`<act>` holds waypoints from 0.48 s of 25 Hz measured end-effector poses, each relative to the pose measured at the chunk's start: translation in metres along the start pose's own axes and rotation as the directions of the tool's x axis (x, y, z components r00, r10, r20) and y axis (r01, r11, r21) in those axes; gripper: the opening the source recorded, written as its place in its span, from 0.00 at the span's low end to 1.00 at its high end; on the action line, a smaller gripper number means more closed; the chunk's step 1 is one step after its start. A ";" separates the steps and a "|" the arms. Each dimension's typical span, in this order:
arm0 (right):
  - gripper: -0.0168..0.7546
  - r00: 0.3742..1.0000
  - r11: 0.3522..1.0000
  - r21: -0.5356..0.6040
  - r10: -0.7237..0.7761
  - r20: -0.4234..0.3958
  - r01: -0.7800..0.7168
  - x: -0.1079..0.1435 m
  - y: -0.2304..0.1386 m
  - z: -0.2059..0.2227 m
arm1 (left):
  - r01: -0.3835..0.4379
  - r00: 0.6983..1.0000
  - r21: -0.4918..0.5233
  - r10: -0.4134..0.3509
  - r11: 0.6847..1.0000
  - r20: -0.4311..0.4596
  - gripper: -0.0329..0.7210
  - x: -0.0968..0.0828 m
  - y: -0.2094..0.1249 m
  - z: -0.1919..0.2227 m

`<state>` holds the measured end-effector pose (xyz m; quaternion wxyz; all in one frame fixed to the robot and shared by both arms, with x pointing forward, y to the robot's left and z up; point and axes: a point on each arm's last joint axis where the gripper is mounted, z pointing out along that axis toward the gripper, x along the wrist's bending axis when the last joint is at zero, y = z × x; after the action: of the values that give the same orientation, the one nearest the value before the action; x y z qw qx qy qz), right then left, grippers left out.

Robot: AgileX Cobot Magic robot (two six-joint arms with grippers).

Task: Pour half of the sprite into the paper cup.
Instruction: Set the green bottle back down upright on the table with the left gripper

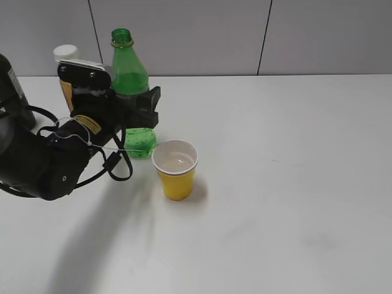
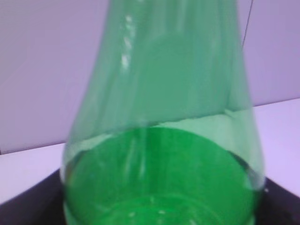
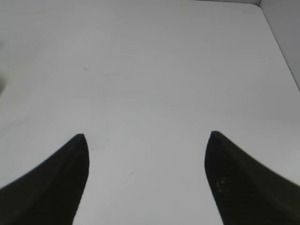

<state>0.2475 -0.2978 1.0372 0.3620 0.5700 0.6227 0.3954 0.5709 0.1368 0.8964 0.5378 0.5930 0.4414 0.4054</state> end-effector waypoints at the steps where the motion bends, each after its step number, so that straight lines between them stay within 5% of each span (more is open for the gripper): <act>1: 0.78 1.000 1.000 0.000 0.000 0.000 0.000 0.000 0.000 0.000 | -0.002 1.000 0.004 0.002 1.000 0.000 0.89 0.001 0.000 -0.003; 12: 0.78 1.000 1.000 0.000 0.000 0.000 0.000 0.000 0.000 0.000 | -0.015 1.000 -0.003 0.015 1.000 -0.002 0.89 0.011 0.011 -0.047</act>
<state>0.2475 -0.2978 1.0372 0.3620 0.5700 0.6227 0.3954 0.5301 0.1602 0.9121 0.5354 0.5948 0.4369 0.4107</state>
